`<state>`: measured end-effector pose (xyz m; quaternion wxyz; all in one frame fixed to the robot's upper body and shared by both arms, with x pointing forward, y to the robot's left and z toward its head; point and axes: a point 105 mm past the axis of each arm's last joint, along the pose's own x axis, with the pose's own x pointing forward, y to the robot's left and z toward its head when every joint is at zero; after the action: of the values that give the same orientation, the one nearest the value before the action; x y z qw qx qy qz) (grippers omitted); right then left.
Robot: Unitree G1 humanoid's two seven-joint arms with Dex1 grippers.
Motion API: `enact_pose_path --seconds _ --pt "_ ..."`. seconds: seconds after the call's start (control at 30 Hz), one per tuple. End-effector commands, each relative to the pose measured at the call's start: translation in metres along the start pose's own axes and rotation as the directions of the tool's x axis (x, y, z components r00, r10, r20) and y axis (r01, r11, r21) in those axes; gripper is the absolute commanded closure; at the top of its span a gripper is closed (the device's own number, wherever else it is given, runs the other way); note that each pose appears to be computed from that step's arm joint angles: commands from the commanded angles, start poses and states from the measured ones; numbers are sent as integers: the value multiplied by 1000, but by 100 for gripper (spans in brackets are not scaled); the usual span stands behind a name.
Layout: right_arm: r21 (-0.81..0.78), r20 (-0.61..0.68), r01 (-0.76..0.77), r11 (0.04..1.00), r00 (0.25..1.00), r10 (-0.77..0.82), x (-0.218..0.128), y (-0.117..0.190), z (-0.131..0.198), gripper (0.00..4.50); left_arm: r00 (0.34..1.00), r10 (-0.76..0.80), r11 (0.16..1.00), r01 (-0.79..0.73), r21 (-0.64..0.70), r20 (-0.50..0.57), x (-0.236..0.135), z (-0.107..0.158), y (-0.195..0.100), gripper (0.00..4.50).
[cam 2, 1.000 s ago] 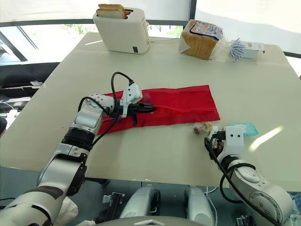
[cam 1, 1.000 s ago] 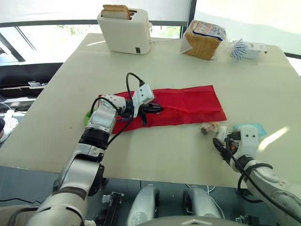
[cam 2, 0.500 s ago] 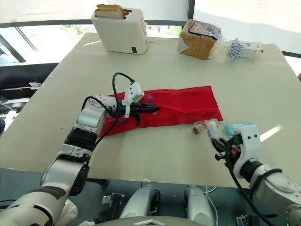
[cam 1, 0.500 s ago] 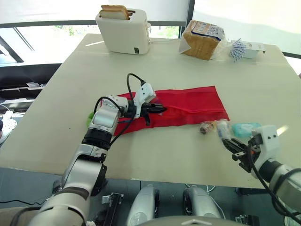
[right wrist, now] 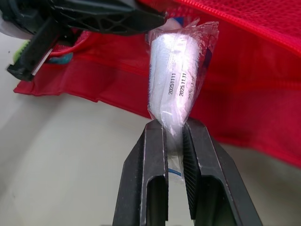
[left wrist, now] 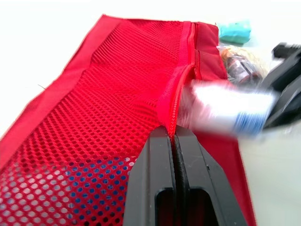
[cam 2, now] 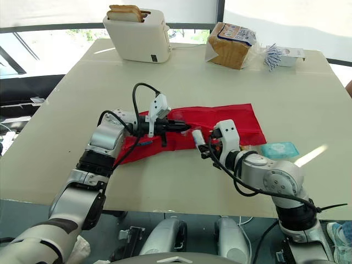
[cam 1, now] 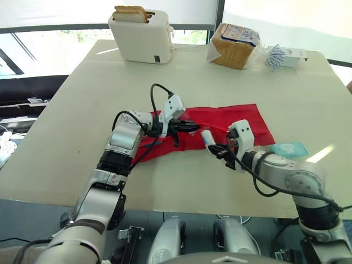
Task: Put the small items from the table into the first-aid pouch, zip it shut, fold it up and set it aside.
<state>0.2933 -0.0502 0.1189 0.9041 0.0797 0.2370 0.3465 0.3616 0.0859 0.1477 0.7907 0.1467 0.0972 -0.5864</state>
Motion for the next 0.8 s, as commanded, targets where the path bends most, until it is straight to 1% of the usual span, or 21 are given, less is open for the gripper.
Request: enact_pose_path --seconds 0.03,0.2,0.43,0.6,0.67,0.77,0.8 --pt "-25 18 -6 1000 1000 7 8 0 10 448 999 -10 1000 9 27 40 -4 6 -2 450" --pt "-17 34 17 1000 999 -17 28 -7 24 448 999 -31 999 30 30 25 -3 -5 -4 450" --pt "-88 29 -9 996 1000 11 61 -1 30 448 999 -33 999 32 31 36 -1 -3 -4 450" --pt "-77 87 -33 996 995 40 78 6 41 448 998 -36 999 34 35 45 -2 -1 -5 450" --pt "-66 104 -57 996 992 64 82 10 42 448 998 -38 999 37 34 49 -2 0 -6 450" --pt "-30 114 -126 992 985 128 86 15 34 448 998 -28 999 26 32 48 -3 -1 -5 450" --pt "-28 110 -146 989 983 148 85 16 31 354 999 -24 999 23 33 45 -4 -2 -4 450"
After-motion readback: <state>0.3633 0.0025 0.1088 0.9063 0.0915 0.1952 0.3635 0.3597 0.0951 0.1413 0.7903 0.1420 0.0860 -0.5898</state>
